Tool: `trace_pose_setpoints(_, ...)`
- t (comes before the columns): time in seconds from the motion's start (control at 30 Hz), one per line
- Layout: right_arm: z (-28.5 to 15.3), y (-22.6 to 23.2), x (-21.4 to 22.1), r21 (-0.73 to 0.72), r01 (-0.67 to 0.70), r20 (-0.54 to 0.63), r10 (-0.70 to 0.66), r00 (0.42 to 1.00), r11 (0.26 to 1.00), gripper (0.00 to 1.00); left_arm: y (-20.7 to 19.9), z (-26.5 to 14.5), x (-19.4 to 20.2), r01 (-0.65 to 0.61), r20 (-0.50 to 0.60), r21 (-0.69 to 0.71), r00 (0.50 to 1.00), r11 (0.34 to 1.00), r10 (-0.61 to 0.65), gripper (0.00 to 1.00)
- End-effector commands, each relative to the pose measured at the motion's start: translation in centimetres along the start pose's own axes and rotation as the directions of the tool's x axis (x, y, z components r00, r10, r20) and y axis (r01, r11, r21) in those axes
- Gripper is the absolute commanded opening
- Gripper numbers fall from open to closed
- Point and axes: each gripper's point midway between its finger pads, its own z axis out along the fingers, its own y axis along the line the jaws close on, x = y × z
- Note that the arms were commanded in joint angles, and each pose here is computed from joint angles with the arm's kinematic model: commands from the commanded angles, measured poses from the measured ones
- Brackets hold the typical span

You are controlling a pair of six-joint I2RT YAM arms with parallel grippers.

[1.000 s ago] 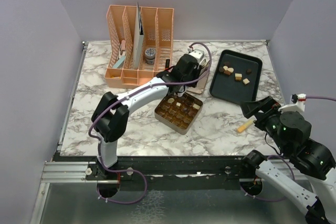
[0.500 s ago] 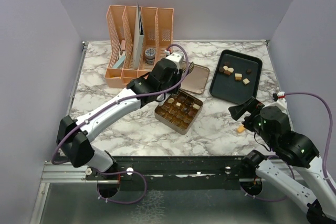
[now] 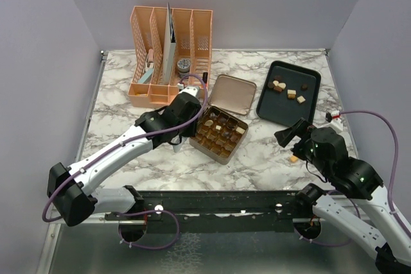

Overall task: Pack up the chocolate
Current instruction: Place the fake chocolate in the packing box.

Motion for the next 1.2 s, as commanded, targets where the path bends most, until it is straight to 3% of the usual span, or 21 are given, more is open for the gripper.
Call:
trace_pose_setpoints(0.0,0.5,0.4,0.6,-0.02,-0.01,-0.02,0.01,1.0,1.0,0.94,1.1,-0.9,1.6,0.055,-0.032,-0.034,0.998,0.998,-0.056,0.3)
trace_pose_setpoints(0.47,0.7,0.0,1.2,-0.019,-0.022,-0.028,0.022,0.999,1.0,0.94,0.3,-2.1,4.4,0.106,-0.14,0.029,0.985,0.994,-0.101,0.29)
trace_pose_setpoints(1.17,0.4,-0.3,1.4,-0.025,-0.031,-0.031,0.031,0.999,0.999,0.94,0.6,-3.1,5.0,0.109,-0.154,0.031,0.983,0.994,-0.103,0.37)
